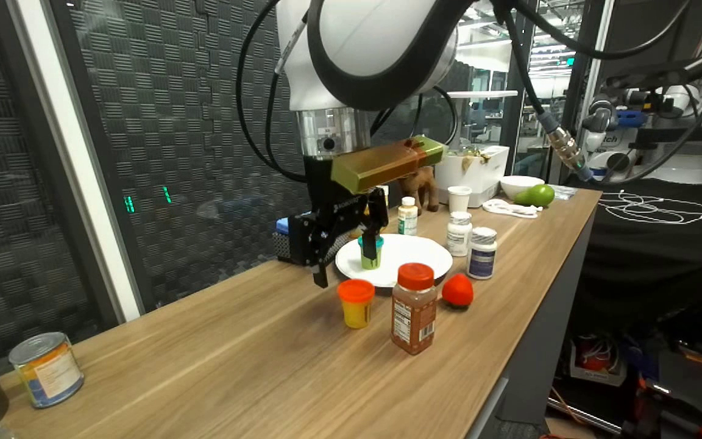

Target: Put the bottles on the tray

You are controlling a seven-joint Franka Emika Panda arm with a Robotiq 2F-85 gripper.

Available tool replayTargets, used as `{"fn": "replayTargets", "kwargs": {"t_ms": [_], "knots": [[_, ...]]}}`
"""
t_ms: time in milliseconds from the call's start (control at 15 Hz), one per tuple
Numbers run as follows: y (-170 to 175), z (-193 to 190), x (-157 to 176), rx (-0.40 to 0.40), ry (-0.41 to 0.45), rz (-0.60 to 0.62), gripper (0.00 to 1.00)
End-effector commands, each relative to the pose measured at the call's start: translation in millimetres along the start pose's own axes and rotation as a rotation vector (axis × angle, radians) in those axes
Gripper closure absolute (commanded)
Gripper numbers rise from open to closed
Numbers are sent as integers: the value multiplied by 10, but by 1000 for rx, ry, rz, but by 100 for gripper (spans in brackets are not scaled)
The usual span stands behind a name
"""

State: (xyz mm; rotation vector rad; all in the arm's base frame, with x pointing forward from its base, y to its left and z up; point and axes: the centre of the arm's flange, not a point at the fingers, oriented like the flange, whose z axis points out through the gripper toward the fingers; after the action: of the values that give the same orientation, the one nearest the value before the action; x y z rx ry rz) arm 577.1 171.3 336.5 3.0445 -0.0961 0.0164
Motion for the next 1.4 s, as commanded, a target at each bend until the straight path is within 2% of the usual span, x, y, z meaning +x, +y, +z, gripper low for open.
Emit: {"fn": "replayTargets", "kwargs": {"t_ms": [0, 600, 667, 733, 800, 1067, 1133, 1333], "knots": [[-52, 84, -101, -14, -6, -11, 0], [-52, 217, -135, -12, -41, -33, 0], [-51, 218, -128, -13, -36, -34, 24], [-48, 220, -112, -13, -35, -32, 25], [-51, 217, -108, -13, -32, -31, 32], [-60, 221, -113, -21, -28, -32, 65], [-57, 215, -113, -21, -26, -31, 71], [9, 106, -125, -11, -11, 3, 71]]}}
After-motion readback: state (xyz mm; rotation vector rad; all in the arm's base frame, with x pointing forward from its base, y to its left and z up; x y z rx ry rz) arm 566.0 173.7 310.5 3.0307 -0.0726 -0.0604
